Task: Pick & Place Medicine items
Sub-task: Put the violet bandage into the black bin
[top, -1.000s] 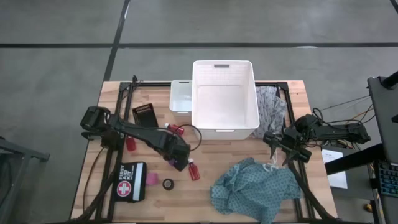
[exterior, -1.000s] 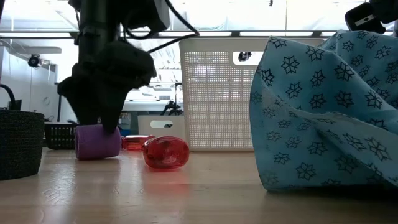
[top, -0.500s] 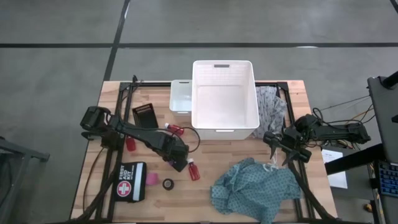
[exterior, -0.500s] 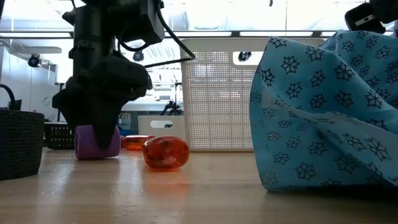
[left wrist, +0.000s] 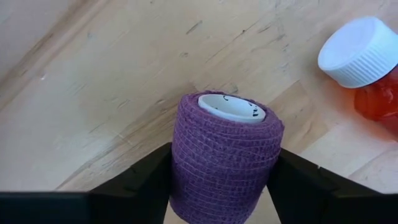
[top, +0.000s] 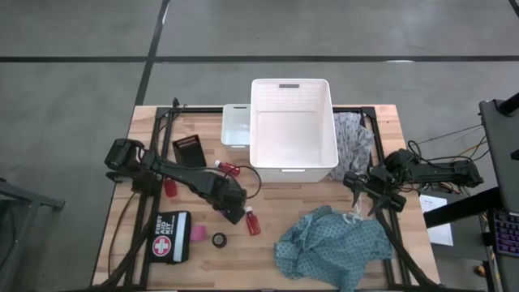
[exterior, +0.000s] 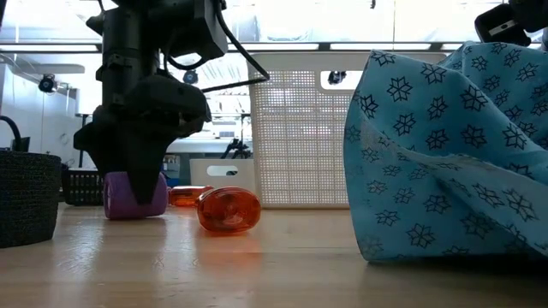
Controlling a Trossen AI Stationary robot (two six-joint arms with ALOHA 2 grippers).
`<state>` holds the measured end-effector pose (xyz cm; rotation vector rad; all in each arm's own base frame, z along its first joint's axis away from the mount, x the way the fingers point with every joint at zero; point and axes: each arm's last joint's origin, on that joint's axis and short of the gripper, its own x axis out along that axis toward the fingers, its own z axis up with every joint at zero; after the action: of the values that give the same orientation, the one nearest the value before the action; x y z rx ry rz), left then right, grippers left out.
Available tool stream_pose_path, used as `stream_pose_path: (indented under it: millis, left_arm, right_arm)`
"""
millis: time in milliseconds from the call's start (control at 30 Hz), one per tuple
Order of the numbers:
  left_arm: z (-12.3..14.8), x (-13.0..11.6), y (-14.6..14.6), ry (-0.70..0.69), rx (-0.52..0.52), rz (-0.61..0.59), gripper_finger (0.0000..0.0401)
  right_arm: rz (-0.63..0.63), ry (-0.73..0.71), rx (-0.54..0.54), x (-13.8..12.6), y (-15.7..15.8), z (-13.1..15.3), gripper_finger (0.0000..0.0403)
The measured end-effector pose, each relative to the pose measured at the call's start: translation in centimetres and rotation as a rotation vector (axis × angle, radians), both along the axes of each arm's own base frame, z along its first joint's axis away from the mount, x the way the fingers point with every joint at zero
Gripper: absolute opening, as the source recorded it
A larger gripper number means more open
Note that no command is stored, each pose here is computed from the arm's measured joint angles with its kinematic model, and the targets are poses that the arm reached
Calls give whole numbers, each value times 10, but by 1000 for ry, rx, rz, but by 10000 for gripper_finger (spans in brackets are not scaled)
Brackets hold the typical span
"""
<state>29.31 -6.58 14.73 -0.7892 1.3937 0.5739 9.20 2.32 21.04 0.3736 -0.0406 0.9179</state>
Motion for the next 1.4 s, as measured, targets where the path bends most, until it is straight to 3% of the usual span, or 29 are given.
stream_pose_path:
  millis: [433, 667, 900, 1067, 1400]
  left_arm:
    - [6, 0, 0, -24, -13, -1, 222]
    - [35, -7, 4, -105, -29, 7, 223]
    - [73, -34, 25, -121, 13, 70, 225]
    - [96, -59, 44, -113, 72, 155, 225]
    - [123, -101, 77, -85, 193, 483, 225]
  right_arm:
    - [0, 0, 0, 0, 0, 0, 224]
    - [0, 0, 0, 0, 0, 0, 224]
    - [0, 0, 0, 0, 0, 0, 224]
    - [0, 0, 0, 0, 0, 0, 224]
    - [0, 0, 0, 0, 0, 0, 224]
